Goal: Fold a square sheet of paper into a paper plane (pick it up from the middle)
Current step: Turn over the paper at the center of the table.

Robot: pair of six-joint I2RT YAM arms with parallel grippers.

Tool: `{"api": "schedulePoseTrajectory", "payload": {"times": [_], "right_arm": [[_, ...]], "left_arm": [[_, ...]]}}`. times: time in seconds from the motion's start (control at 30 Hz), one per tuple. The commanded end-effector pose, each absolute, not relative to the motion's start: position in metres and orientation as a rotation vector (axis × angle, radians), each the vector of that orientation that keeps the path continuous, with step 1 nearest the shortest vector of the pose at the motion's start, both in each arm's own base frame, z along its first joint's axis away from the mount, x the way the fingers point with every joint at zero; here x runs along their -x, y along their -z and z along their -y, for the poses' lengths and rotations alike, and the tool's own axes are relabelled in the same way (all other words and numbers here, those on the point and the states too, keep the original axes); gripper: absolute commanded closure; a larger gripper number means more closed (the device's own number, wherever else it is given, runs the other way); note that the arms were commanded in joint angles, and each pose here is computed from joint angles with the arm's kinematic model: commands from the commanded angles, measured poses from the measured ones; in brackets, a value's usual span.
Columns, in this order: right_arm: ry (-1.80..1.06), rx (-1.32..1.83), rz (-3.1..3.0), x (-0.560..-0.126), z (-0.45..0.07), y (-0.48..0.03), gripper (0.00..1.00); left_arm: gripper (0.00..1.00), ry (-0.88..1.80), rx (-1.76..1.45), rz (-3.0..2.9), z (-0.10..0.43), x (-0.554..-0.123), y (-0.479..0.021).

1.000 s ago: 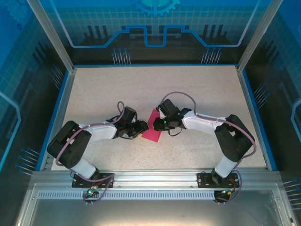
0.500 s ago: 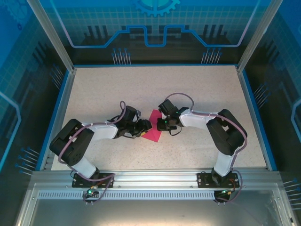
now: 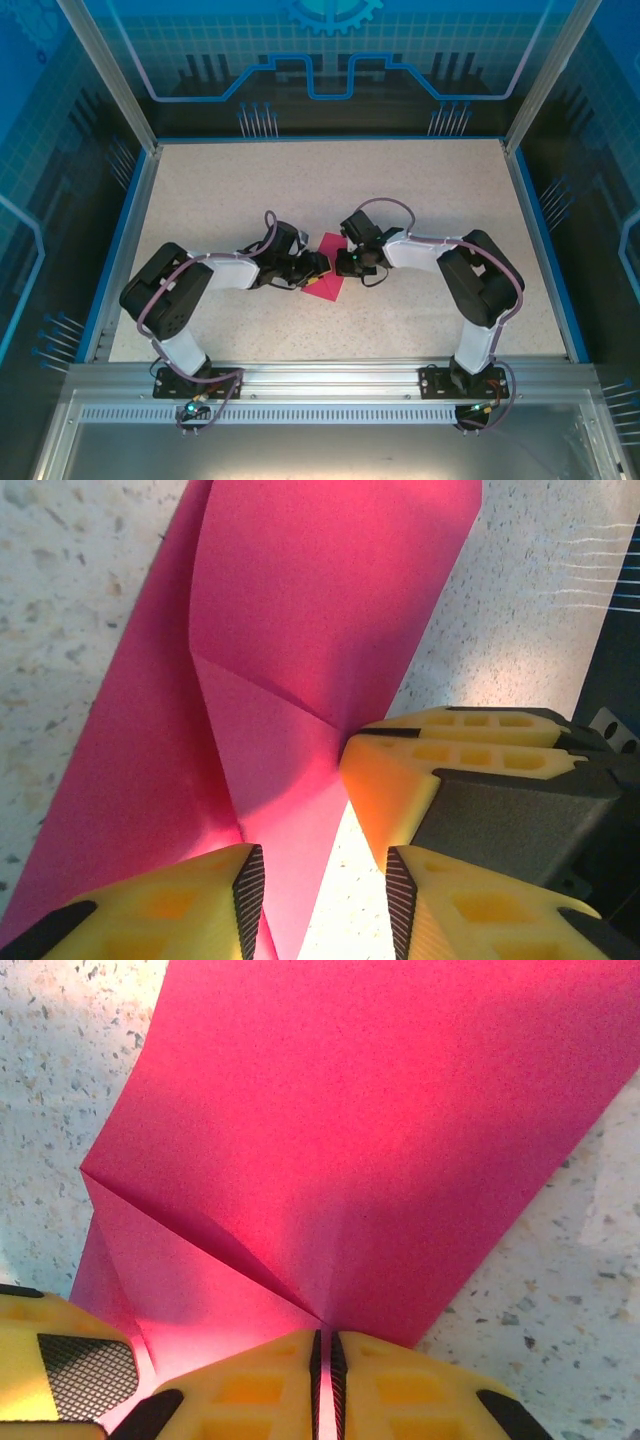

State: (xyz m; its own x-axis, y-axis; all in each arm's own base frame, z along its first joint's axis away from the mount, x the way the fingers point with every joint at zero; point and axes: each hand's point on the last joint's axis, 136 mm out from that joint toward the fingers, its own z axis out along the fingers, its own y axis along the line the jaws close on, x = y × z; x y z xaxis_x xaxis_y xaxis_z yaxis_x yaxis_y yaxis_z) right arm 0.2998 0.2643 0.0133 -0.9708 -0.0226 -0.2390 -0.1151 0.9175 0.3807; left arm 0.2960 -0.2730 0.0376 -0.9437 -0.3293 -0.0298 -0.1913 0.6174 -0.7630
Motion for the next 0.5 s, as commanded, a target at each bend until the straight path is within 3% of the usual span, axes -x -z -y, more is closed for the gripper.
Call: {"api": "schedulePoseTrajectory", "payload": {"times": [0.0, 0.3, 0.47], "right_arm": [[-0.575, 0.054, -2.888, -0.295, -0.254, -0.002, 0.88], [-0.551, 0.007, -2.912, -0.291, -0.244, 0.005, 0.9], [-0.556, 0.001, -2.918, -0.29, -0.244, 0.008, 0.91]], "left_arm": [[0.62, 1.244, 0.422, -2.684, 0.279, -0.298, -0.037], [0.57, 1.148, 0.447, -2.694, 0.266, -0.295, -0.034], [0.6, 1.185, 0.411, -2.693, 0.275, -0.298, -0.036]]}}
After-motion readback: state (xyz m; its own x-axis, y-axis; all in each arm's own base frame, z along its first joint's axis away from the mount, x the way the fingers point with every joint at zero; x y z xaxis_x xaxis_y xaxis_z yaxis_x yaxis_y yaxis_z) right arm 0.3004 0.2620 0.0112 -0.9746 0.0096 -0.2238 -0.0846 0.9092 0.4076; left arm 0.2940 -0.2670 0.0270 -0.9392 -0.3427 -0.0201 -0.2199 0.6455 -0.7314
